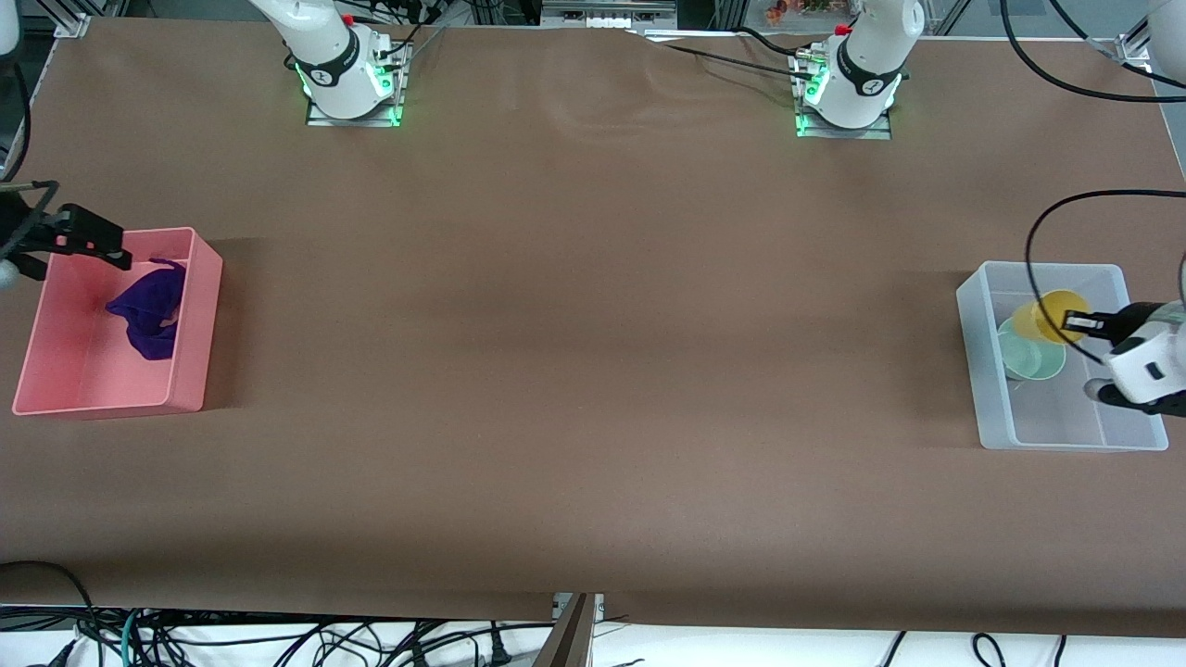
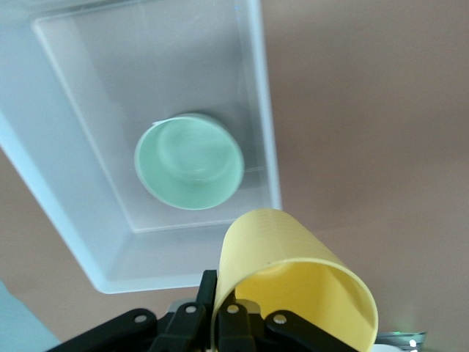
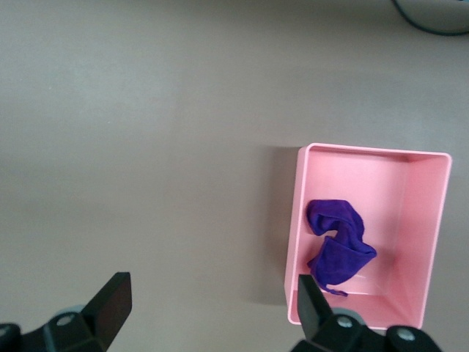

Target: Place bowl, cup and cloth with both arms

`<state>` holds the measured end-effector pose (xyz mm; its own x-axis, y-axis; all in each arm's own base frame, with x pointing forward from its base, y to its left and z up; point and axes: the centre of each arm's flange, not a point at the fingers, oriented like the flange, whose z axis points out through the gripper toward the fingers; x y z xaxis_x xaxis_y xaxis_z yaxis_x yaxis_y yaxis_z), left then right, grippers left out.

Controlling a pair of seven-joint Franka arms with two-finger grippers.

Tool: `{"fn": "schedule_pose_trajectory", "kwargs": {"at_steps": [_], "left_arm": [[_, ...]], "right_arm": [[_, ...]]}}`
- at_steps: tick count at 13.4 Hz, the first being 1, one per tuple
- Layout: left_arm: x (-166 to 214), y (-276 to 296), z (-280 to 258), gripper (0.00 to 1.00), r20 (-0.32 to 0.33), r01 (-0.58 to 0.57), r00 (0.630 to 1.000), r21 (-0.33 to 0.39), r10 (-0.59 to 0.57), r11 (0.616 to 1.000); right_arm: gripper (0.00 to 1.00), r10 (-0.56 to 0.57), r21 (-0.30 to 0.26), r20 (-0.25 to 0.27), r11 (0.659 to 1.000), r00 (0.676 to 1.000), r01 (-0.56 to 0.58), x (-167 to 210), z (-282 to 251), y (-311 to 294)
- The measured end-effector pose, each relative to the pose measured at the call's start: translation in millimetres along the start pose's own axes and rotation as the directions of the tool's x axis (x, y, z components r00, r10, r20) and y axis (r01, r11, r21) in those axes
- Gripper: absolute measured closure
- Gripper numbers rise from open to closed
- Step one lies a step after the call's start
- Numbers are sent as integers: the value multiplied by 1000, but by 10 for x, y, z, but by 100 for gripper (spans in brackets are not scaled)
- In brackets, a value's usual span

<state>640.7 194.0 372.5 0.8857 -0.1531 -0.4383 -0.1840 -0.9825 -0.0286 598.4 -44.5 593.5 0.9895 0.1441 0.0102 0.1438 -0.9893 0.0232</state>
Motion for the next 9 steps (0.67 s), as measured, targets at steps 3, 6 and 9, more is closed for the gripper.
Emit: {"fn": "schedule_pose_trajectory", "kwargs": {"at_steps": [3, 6, 9], "left_arm": [[32, -533, 569, 96, -97, -46, 994, 12, 47, 999], [176, -591, 999, 96, -130, -67, 989, 14, 68, 998], [241, -558, 1175, 96, -115, -100, 988, 3, 100, 995]], "right_arm": [[0, 3, -17, 10, 1000, 1000, -3, 5, 11, -33], [0, 77, -12, 52, 997, 996, -76, -33, 47, -87], [0, 84, -13, 64, 996, 994, -83, -24, 55, -208]]}}
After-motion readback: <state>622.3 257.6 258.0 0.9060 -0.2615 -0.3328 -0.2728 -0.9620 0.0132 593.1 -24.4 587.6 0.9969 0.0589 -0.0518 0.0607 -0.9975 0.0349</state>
